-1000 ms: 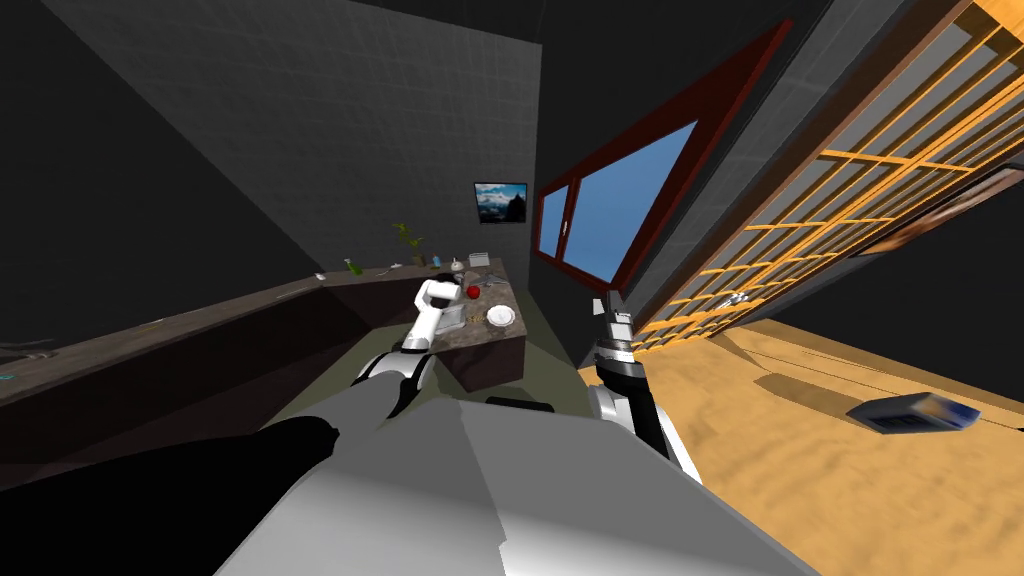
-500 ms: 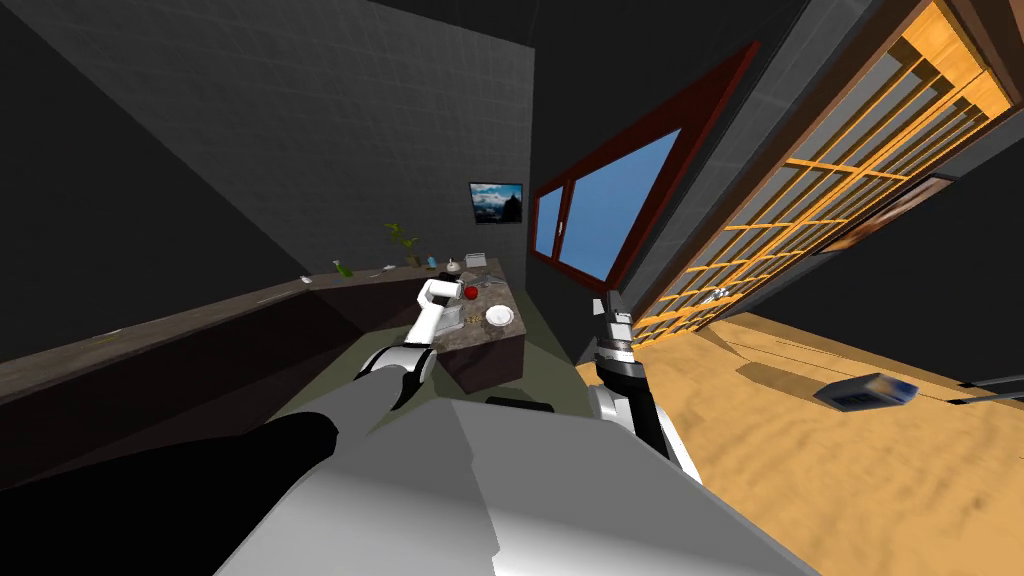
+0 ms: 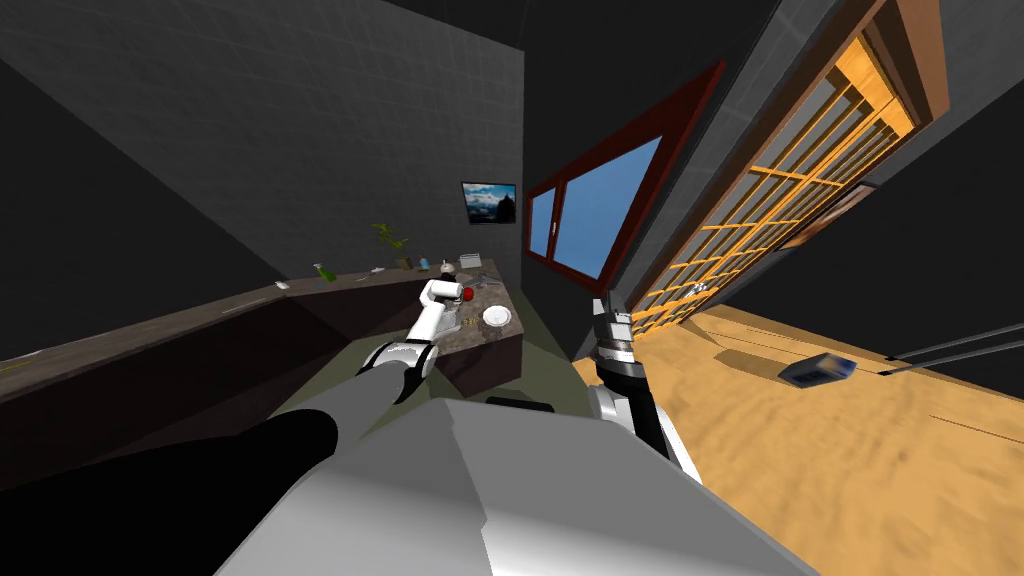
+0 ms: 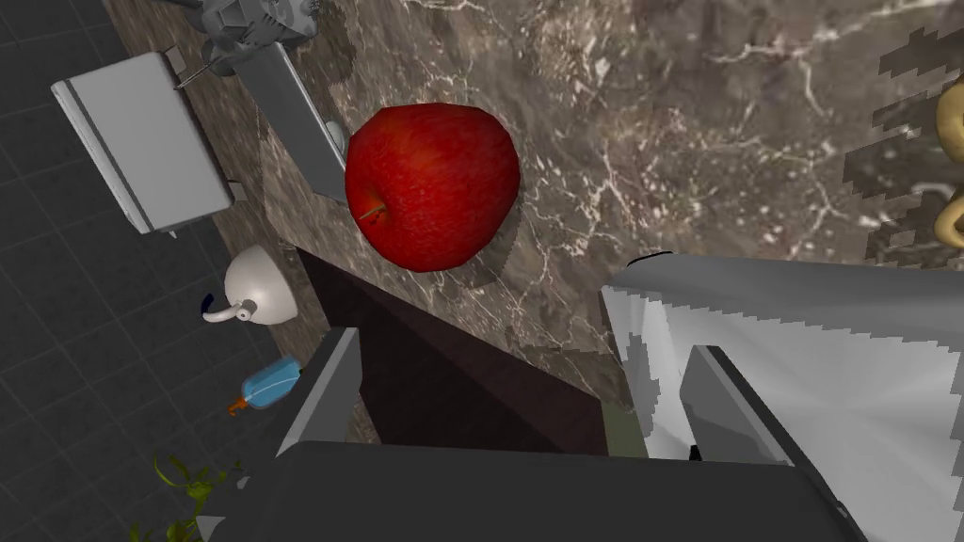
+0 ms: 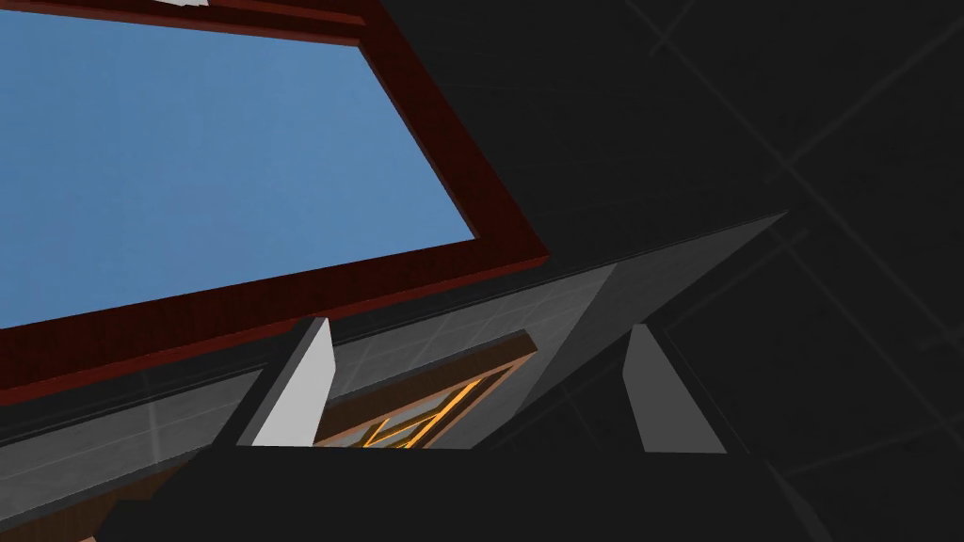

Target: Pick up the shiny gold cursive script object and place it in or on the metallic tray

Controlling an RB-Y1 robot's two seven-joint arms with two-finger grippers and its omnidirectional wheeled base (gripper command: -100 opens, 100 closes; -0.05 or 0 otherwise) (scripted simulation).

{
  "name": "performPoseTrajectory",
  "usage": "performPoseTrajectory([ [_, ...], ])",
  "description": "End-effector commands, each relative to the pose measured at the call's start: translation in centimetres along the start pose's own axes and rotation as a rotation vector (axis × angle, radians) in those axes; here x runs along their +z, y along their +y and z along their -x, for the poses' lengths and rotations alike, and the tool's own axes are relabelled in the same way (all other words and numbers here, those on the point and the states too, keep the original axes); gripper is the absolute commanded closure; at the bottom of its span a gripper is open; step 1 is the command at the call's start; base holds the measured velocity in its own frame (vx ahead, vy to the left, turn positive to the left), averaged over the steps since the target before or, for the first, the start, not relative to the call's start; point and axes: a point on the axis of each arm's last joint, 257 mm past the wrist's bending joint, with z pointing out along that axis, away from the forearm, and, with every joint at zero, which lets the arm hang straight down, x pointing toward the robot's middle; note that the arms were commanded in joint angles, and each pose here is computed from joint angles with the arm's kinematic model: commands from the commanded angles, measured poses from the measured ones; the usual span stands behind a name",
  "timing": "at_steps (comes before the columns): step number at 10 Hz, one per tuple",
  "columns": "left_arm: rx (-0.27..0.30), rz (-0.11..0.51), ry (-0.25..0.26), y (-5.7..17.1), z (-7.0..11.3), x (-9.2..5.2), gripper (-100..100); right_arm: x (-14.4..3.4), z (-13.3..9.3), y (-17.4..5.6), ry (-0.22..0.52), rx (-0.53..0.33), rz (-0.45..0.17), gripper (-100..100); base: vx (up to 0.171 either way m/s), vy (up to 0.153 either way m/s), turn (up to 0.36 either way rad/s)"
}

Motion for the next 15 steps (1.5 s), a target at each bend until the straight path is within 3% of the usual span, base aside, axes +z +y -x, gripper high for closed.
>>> performPoseTrajectory([
  [1,-0.027,0.077,0.018,1.6,-0.4,0.5,-100,0.0,0.0,0.0,0.0,0.0,0.0,0,-0.007,0.037,-0.157],
  [5,-0.076,0.283,0.043,7.1,-1.1,1.6,-100,0.0,0.0,0.0,0.0,0.0,0.0,0,0.003,0.035,-0.12],
  [7,-0.075,0.316,0.041,7.9,-1.1,1.4,-100,0.0,0.0,0.0,0.0,0.0,0.0,0,0.003,0.024,-0.021],
  [8,-0.095,0.391,0.054,9.9,-1.6,1.5,-100,0.0,0.0,0.0,0.0,0.0,0.0,0,0.005,0.018,-0.114],
  [9,-0.095,0.403,0.054,10.1,-1.6,1.3,-100,0.0,0.0,0.0,0.0,0.0,0.0,0,0.007,0.022,-0.103],
  [10,-0.112,0.474,0.066,12.0,-2.1,1.2,-100,0.0,0.0,0.0,0.0,0.0,0.0,0,0.01,0.026,-0.127],
  [11,-0.112,0.483,0.066,12.2,-2.1,1.1,-100,0.0,0.0,0.0,0.0,0.0,0.0,0,0.009,0.028,-0.058],
  [12,-0.127,0.555,0.077,14.0,-2.6,0.8,-100,0.0,0.0,0.0,0.0,0.0,0.0,0,0.017,0.026,-0.113],
  [13,-0.127,0.555,0.077,14.0,-2.6,0.8,-100,0.0,0.0,0.0,0.0,0.0,0.0,0,0.015,0.023,-0.062],
  [14,-0.139,0.62,0.086,15.6,-3.1,0.4,-100,0.0,0.0,0.0,0.0,0.0,0.0,0,0.023,0.028,-0.101],
  [15,-0.139,0.62,0.086,15.6,-3.1,0.4,-100,0.0,0.0,0.0,0.0,0.0,0.0,0,0.023,0.024,-0.055],
])
